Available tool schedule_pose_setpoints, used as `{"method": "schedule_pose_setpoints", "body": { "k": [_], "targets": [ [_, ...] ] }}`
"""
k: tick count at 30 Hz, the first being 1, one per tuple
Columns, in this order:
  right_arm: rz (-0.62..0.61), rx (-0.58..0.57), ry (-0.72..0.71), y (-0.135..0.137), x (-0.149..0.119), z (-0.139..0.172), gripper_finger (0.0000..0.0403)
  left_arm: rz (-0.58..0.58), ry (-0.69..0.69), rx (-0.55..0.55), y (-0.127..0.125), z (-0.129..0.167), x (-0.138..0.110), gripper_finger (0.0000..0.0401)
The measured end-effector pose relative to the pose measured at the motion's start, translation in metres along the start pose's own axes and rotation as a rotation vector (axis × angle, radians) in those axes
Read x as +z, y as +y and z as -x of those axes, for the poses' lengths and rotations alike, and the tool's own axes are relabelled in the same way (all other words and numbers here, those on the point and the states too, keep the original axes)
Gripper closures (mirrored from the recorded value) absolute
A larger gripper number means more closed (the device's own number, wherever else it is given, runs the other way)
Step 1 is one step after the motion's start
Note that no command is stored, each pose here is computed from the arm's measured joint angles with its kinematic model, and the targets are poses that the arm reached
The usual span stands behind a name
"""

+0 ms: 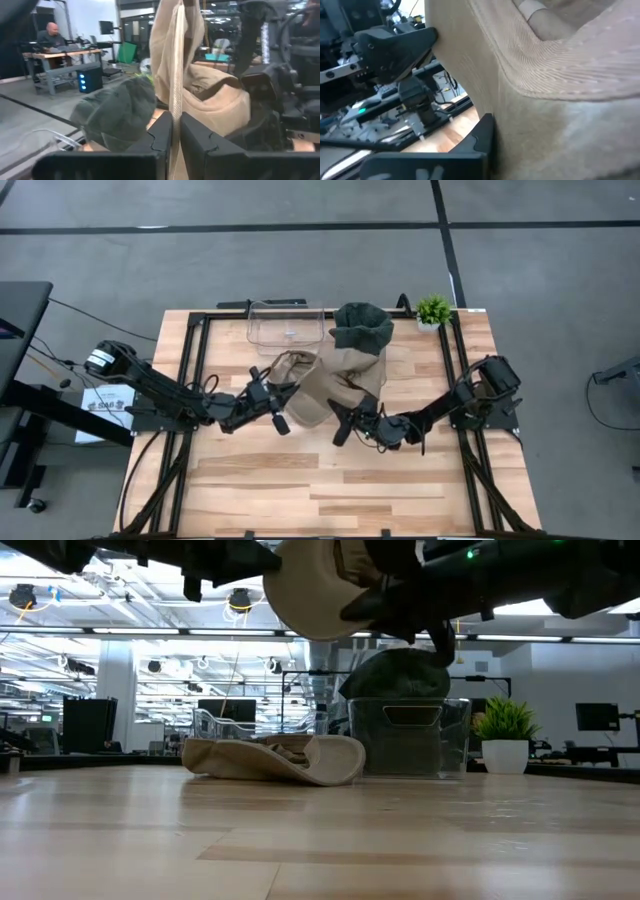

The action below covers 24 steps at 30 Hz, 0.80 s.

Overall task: Pick & Place hat
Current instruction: Put the bottom brown cap into the left transparent bin

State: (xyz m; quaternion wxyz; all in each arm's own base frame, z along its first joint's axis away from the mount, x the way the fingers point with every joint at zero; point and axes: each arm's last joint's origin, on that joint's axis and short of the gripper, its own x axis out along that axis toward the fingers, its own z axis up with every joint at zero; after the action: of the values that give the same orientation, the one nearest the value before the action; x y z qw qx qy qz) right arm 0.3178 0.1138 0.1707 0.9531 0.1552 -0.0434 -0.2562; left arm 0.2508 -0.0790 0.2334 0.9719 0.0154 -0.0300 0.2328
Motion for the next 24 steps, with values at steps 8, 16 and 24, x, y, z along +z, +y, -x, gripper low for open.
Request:
{"method": "schedule_pose_setpoints", "body": {
  "k": [8, 16, 24],
  "targets": [
    [0.097, 0.030, 0.033, 0.005, -0.005, 0.008, 0.0396, 0.026, -0.022, -0.071, -0.006, 0.011, 0.007, 0.0359],
    [0.197, 0.010, 0.082, 0.002, -0.006, 0.010, 0.0400, 0.087, -0.092, -0.256, -0.012, 0.029, 0.027, 0.0347],
    [0.316, -0.031, 0.302, -0.012, -0.004, 0.023, 0.0400, 0.197, -0.211, -0.520, -0.009, 0.056, 0.059, 0.0336]
  ]
}}
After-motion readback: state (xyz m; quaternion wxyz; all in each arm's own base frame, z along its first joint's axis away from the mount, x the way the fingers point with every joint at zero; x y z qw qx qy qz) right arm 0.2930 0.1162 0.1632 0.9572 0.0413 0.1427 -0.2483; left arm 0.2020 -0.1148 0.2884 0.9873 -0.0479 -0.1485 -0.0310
